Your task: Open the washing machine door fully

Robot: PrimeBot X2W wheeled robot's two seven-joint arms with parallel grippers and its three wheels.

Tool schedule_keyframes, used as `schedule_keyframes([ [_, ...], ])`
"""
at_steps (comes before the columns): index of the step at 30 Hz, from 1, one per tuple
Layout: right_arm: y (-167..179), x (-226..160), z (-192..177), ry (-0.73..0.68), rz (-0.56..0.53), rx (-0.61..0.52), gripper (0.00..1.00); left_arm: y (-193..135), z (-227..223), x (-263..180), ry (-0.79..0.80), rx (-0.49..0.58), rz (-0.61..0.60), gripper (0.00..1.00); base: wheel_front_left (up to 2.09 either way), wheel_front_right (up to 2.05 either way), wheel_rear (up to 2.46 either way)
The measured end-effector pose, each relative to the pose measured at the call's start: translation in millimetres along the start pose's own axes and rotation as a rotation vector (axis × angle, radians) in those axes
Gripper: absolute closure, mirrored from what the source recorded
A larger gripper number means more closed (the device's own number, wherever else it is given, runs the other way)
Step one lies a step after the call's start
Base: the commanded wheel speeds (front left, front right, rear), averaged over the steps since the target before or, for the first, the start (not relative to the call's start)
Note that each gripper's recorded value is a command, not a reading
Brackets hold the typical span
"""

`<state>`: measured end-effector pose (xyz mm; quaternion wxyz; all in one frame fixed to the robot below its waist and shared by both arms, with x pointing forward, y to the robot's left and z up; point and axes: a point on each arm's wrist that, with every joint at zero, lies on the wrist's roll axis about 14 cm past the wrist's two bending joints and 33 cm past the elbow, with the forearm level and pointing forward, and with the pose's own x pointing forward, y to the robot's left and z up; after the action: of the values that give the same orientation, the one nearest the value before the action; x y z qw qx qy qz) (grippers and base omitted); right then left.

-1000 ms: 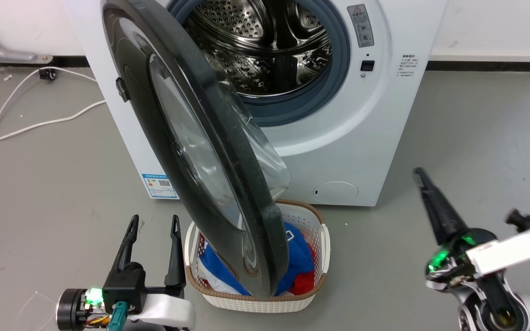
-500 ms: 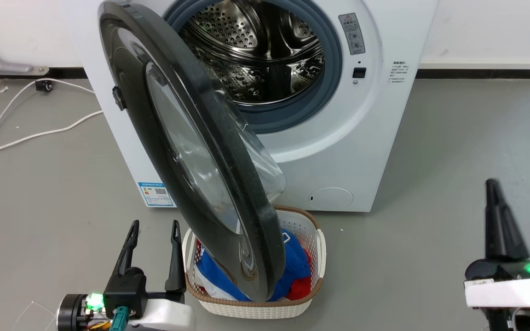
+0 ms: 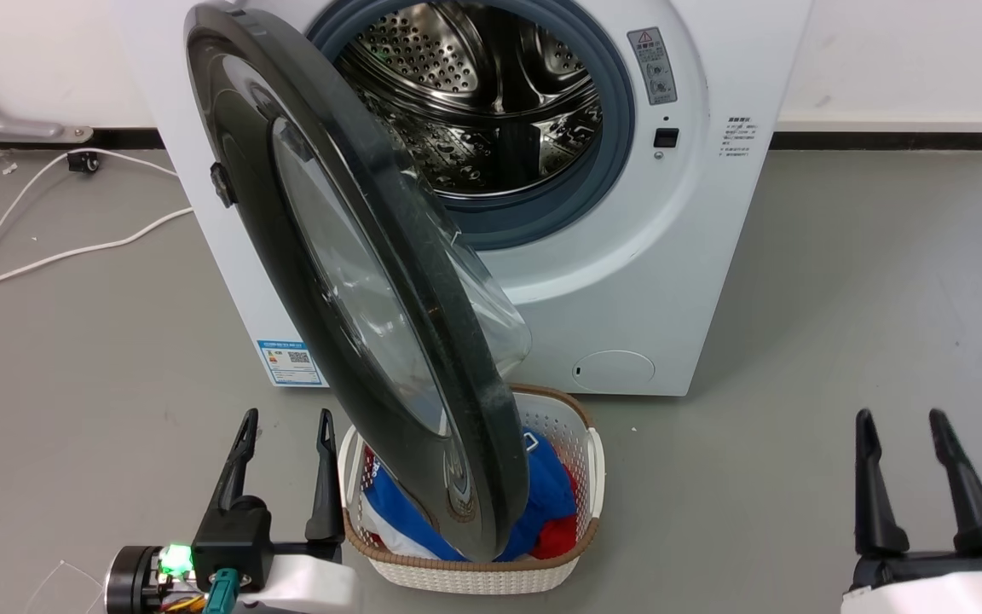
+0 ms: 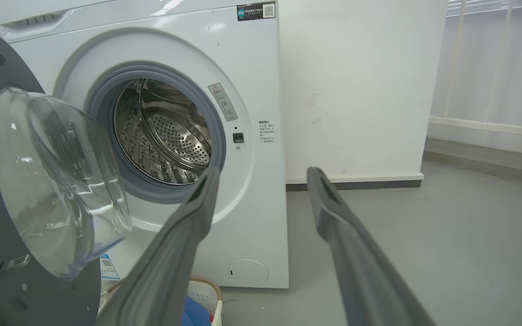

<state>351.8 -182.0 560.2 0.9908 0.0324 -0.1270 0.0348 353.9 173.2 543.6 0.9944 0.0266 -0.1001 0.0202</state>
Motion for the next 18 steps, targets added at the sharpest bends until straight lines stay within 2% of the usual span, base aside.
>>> schedule_keyframes([
  [6, -1, -12, -20, 0.068, -0.009, 0.023, 0.00, 1, 0, -2, 0.002, 0.001, 0.003, 0.00, 0.00, 0.00, 0.00],
  [18, 2, -18, -27, 0.092, -0.006, 0.036, 0.00, 1, -1, -3, 0.004, 0.002, 0.004, 0.00, 0.00, 0.00, 0.00],
])
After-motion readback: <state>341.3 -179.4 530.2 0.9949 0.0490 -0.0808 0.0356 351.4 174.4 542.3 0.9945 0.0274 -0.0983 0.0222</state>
